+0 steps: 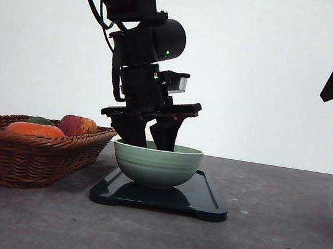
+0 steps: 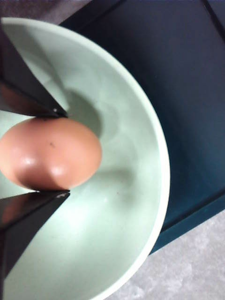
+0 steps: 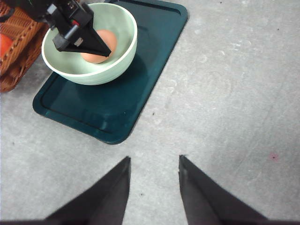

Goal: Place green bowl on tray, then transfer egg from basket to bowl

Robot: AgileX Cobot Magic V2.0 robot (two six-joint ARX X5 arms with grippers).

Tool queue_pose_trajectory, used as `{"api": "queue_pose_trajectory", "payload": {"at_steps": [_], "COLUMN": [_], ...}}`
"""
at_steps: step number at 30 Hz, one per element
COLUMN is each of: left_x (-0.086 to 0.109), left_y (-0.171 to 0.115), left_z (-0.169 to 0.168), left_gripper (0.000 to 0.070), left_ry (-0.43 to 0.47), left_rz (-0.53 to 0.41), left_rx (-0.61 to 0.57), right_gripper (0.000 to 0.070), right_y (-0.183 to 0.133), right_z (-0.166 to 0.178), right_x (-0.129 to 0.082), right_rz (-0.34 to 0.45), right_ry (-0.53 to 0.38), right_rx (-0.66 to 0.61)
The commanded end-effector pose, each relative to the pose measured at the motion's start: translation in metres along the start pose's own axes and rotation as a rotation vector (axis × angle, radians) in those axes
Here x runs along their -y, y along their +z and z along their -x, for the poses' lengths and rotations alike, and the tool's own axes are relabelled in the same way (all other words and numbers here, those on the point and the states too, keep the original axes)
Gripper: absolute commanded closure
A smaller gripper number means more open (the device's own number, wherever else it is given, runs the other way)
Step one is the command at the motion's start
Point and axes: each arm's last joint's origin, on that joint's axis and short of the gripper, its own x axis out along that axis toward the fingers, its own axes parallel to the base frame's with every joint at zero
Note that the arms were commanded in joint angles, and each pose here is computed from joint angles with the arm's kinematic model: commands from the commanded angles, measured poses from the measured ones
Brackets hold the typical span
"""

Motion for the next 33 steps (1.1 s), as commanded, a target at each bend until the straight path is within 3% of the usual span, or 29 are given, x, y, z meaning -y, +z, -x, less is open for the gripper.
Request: {"api": "queue_pose_trajectory", "payload": {"at_steps": [1, 3, 7, 9, 16, 27, 33], "left_x": [0.005, 0.006, 0.008, 0.008, 0.009, 0.013, 0.012], "left_y": [0.002, 0.002, 0.001, 0.0, 0.007, 0.027, 0.026], "left_z": [-0.011, -0.012, -0.012, -0.012, 0.002, 0.052, 0.085], "left_gripper": [0.054, 0.0534, 0.0384, 0.0343, 0.0343, 0.035, 0.0349], "left_ry": [-0.003, -0.005, -0.007, -0.007, -0.006, -0.009, -0.009], "left_rz": [-0.022, -0.024, -0.023, -0.016, -0.011, 0.025, 0.031], "left_rx": [-0.012, -0.016, -0.023, -0.028, -0.04, -0.044, 0.054], "right_gripper": [0.0507, 0.0507, 0.0507, 0.0507, 0.0507, 0.0507, 0.0507], "right_y": [0.002, 0.002, 0.002, 0.002, 0.002, 0.001, 0.0], "right_z": [0.0, 0.0, 0.0, 0.0, 0.0, 0.0, 0.0], "right_x": [-0.001, -0.001, -0.001, -0.001, -0.001, -0.001, -0.001], "right_rz": [-0.005, -0.005, -0.005, -0.005, -0.005, -0.005, -0.006], "right_ry": [0.006, 0.006, 0.006, 0.006, 0.006, 0.004, 0.003], "right_rx": [0.011, 0.011, 0.011, 0.011, 0.01, 0.003, -0.003]}}
